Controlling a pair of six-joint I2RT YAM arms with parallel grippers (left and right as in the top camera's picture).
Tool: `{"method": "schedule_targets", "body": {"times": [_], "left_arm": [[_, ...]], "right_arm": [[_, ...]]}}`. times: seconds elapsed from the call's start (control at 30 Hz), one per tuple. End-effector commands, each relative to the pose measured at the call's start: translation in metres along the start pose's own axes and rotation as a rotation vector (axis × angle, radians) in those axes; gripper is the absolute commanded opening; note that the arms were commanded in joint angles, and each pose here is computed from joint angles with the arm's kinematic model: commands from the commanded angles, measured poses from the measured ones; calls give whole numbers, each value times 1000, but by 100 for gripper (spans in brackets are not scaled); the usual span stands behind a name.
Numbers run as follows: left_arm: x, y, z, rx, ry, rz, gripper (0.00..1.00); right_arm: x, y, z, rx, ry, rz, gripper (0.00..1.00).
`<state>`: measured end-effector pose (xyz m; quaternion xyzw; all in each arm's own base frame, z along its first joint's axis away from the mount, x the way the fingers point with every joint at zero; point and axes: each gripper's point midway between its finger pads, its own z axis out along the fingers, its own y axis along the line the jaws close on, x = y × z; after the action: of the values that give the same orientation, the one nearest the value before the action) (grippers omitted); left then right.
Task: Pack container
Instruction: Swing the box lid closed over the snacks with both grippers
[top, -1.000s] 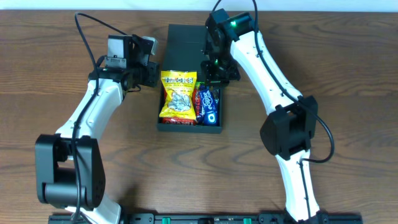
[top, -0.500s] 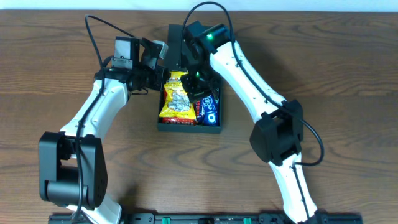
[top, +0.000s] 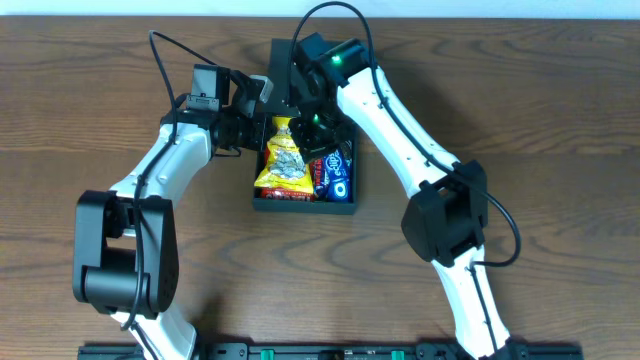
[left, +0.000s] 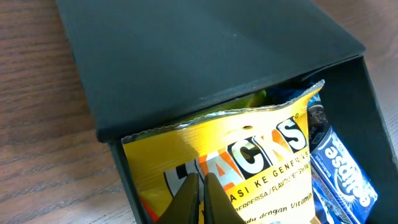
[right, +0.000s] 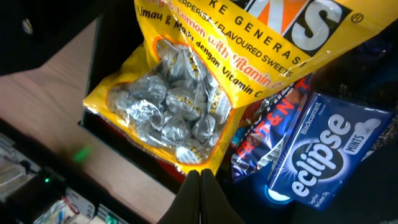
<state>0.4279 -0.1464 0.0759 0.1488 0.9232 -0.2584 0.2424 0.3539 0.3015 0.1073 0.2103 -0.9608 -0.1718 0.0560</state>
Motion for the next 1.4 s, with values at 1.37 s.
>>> {"method": "schedule_targets", "body": {"times": [1.37], "left_arm": [[-74, 92, 66, 84, -58, -496, 6]], "right_arm": [[-117, -204, 27, -279, -344, 461, 2]]}}
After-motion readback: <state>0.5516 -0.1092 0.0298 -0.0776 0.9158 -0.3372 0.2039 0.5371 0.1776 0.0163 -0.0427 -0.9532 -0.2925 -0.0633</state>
